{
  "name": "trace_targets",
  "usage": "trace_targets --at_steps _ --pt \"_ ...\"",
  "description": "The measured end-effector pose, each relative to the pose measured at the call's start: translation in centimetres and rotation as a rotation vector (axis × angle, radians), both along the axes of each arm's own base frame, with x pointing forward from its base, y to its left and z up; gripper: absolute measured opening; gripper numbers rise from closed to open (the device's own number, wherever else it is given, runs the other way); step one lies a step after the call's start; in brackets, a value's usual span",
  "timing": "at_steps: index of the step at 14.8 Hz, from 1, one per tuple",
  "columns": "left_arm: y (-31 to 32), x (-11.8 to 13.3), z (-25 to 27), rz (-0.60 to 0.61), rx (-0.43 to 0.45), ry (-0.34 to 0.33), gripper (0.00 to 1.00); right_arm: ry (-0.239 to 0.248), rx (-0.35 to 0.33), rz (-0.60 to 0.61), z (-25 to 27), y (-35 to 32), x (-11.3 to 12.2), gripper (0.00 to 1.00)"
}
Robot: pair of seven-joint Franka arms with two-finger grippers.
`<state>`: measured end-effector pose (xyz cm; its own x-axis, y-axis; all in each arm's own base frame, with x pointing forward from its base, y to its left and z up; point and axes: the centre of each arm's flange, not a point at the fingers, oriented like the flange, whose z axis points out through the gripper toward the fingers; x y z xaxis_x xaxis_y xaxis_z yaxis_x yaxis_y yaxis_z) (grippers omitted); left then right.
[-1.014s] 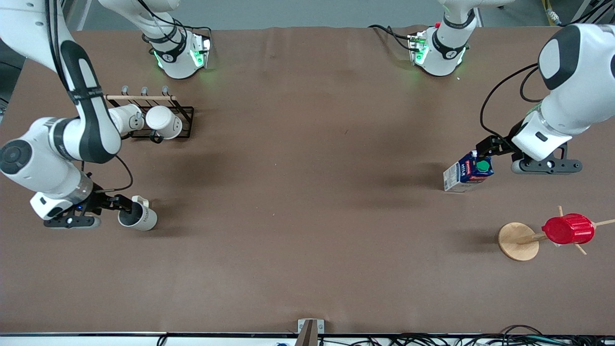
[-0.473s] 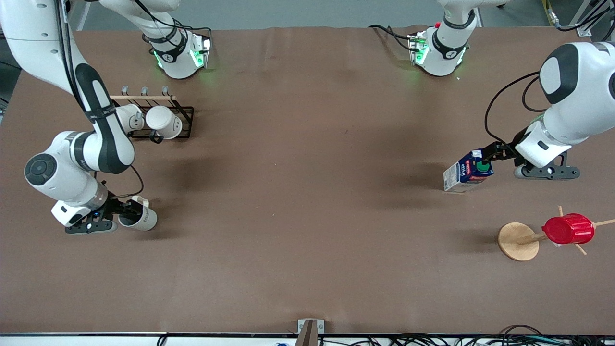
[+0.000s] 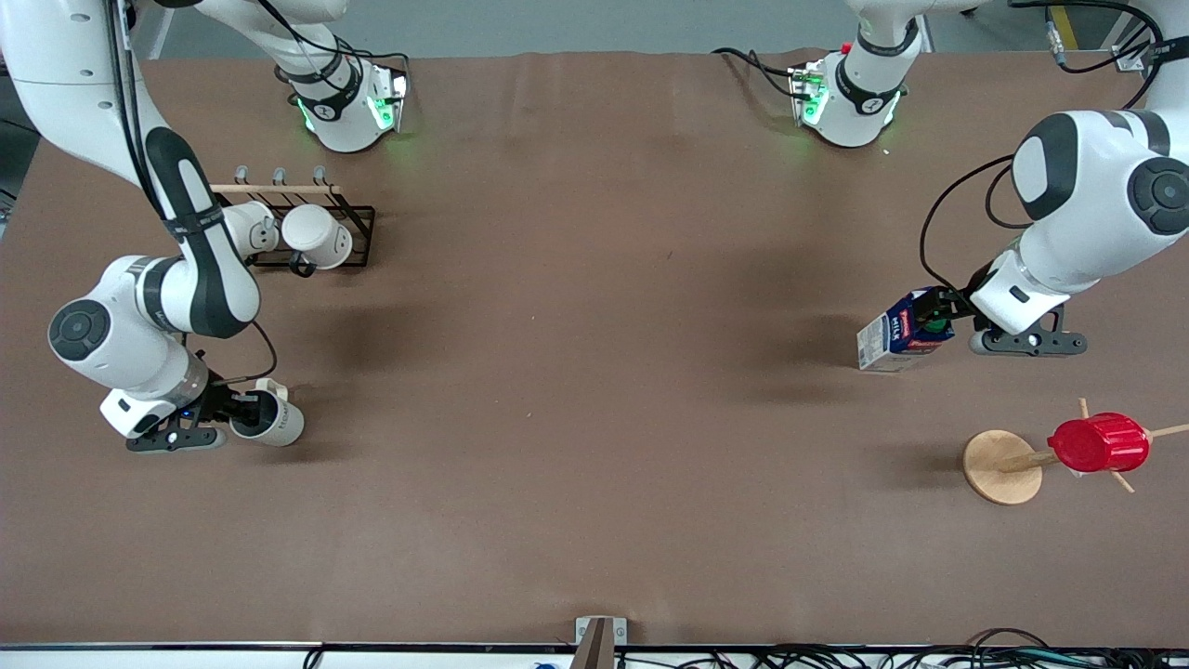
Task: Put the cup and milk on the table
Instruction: 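Grasp the grey mug with the right gripper while the left gripper grasps the milk, then carry the grey mug to the table middle and lower it with the right gripper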
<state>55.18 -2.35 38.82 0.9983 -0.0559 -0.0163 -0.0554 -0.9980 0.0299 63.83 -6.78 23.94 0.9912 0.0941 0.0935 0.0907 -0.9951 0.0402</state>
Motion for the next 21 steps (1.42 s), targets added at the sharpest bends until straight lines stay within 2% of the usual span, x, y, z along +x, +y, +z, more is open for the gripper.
trace_targets --at_steps 1,2,4,7,9,12,14,18,20,21 --pt "0.0 -0.1 -0.3 0.0 0.0 0.005 0.96 0.0 0.0 -0.002 0.0 -0.1 0.0 0.07" --pt "0.0 -0.3 -0.7 0.0 0.0 0.01 0.95 -0.002 0.0 -0.003 0.1 -0.2 0.0 0.04" --pt "0.0 -0.6 -1.4 0.0 0.0 0.013 0.95 -0.003 0.001 0.0 0.5 0.0 0.4 0.04" --pt "0.0 -0.9 -2.3 0.001 0.001 0.009 0.94 0.04 0.014 0.019 2.6 1.5 1.3 0.04" --pt "0.1 -1.0 -2.6 0.001 0.001 0.006 0.94 0.064 0.03 -0.013 5.7 4.9 2.1 0.04" --pt "0.1 -1.0 -3.3 0.002 0.0 0.003 0.93 0.073 0.077 -0.137 8.8 14.9 2.0 0.04" --pt "0.1 -1.0 -3.9 0.002 -0.001 0.011 0.93 0.071 0.102 -0.216 9.3 22.9 0.8 0.04" --pt "0.2 -1.5 -4.8 0.003 0.0 0.026 0.91 0.046 0.104 -0.33 10.0 36.1 -2.7 0.04" --pt "0.2 -1.6 -5.0 0.003 0.0 0.028 0.82 0.05 0.096 -0.354 8.7 41.3 -4.6 0.04" --pt "0.2 -1.6 -5.0 0.003 0.0 0.028 0.81 0.049 0.084 -0.367 7.6 43.5 -5.3 0.04"
